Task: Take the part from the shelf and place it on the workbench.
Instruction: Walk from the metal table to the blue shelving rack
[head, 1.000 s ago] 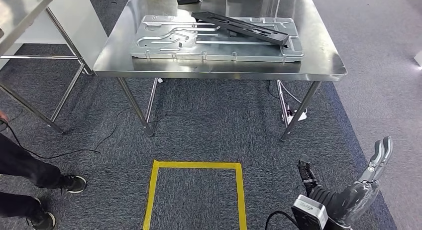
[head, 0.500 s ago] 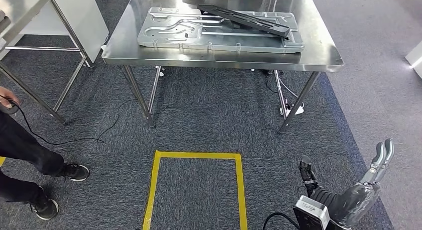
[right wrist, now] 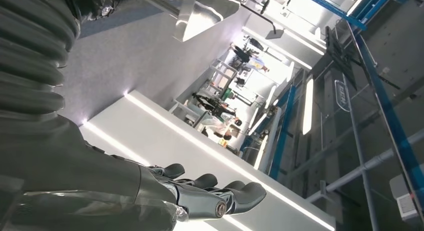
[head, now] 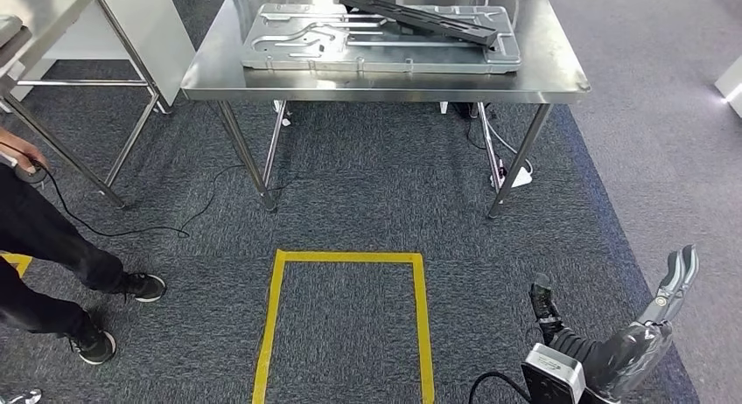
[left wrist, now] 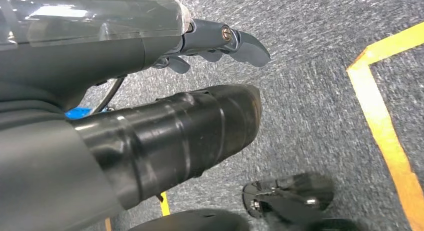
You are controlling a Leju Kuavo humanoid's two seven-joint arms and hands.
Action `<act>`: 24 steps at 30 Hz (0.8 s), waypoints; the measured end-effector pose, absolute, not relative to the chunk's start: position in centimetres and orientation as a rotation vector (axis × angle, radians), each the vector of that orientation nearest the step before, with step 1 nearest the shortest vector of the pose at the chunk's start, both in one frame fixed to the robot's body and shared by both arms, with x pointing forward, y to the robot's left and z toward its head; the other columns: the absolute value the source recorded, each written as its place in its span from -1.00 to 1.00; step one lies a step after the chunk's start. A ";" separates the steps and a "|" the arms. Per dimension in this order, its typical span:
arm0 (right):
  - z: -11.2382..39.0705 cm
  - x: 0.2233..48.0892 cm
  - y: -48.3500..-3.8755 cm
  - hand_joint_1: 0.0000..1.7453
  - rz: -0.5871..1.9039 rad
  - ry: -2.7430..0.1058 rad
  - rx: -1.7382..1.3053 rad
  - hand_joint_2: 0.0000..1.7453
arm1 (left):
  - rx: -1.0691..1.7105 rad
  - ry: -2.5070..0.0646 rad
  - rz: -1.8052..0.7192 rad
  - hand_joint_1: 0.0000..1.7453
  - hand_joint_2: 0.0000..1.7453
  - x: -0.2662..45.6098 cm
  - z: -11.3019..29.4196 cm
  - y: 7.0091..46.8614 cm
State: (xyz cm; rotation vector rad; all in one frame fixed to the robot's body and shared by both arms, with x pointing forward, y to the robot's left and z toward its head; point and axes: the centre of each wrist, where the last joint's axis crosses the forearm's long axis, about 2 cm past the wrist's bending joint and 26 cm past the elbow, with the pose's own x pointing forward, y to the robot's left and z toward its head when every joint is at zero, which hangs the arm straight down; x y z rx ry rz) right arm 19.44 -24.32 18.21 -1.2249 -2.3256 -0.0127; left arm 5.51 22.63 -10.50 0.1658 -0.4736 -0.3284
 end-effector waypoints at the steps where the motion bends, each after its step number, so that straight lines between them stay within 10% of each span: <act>1: 18.2 19.4 -24.3 -1.00 -0.013 -2.325 -1.225 1.00 | 0.166 -0.475 -0.328 -1.00 -1.00 5.6 -10.5 22.6; 19: 18.0 19.2 -24.5 -1.00 -0.027 -2.310 -1.223 1.00 | 0.170 -0.473 -0.326 -1.00 -1.00 5.5 -10.5 22.6; 23: 18.0 19.2 -24.5 -1.00 -0.039 -2.308 -1.220 -1.00 | 0.172 -0.472 -0.326 -1.00 -1.00 5.4 -10.5 22.6; 24: 18.0 19.2 -24.5 -1.00 -0.041 -2.308 -1.218 -1.00 | 0.172 -0.471 -0.326 -1.00 -1.00 5.3 -10.5 22.6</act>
